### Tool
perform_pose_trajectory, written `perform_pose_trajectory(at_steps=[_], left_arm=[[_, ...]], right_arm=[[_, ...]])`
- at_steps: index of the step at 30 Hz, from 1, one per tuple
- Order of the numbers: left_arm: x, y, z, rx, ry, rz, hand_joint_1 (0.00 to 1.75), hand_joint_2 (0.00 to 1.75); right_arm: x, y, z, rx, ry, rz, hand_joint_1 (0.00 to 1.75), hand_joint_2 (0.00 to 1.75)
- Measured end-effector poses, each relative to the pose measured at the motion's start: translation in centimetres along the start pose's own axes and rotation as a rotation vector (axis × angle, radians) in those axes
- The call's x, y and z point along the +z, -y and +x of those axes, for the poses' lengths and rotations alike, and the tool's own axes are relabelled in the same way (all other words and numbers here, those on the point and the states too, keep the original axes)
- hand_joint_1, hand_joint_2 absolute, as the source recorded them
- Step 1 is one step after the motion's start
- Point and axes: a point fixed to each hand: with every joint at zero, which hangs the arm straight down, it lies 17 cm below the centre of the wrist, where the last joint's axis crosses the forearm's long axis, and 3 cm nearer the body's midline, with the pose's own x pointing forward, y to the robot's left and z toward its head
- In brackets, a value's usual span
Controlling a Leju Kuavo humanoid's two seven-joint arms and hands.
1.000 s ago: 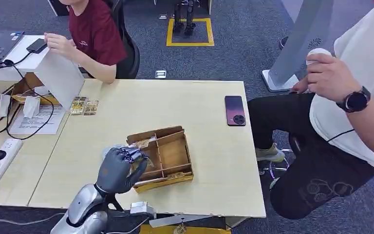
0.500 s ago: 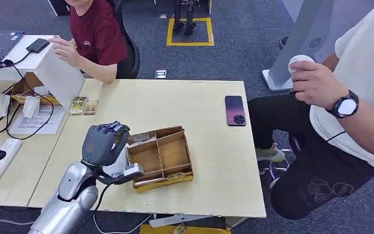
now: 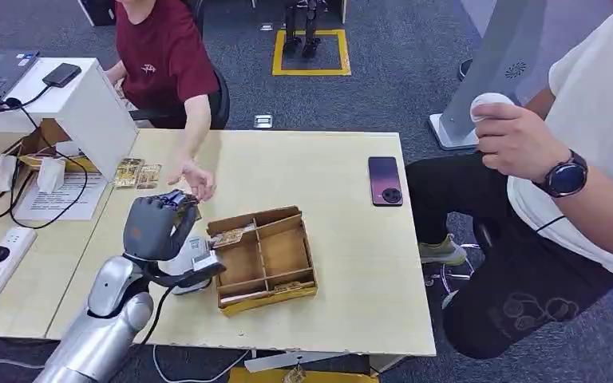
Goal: Pass the card to the sensor for recognition and then transmit it.
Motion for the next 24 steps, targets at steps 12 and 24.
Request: perform_pose_trajectory(at_steps=[12,24], left_arm=[[0.0,-0.1,-1.8,-0.002,-0.037,0.002,1.75,1.75],[0.1,-0.2,-2.4,-0.002,-0.048,0.009,0.0,1.75]], right_arm=[[0.0,0.0,0.1,0.008,0.005,0.002,0.0,1.75],[0.0,-0.1,0.2,0.012,0.007,0.002,0.0,1.75]])
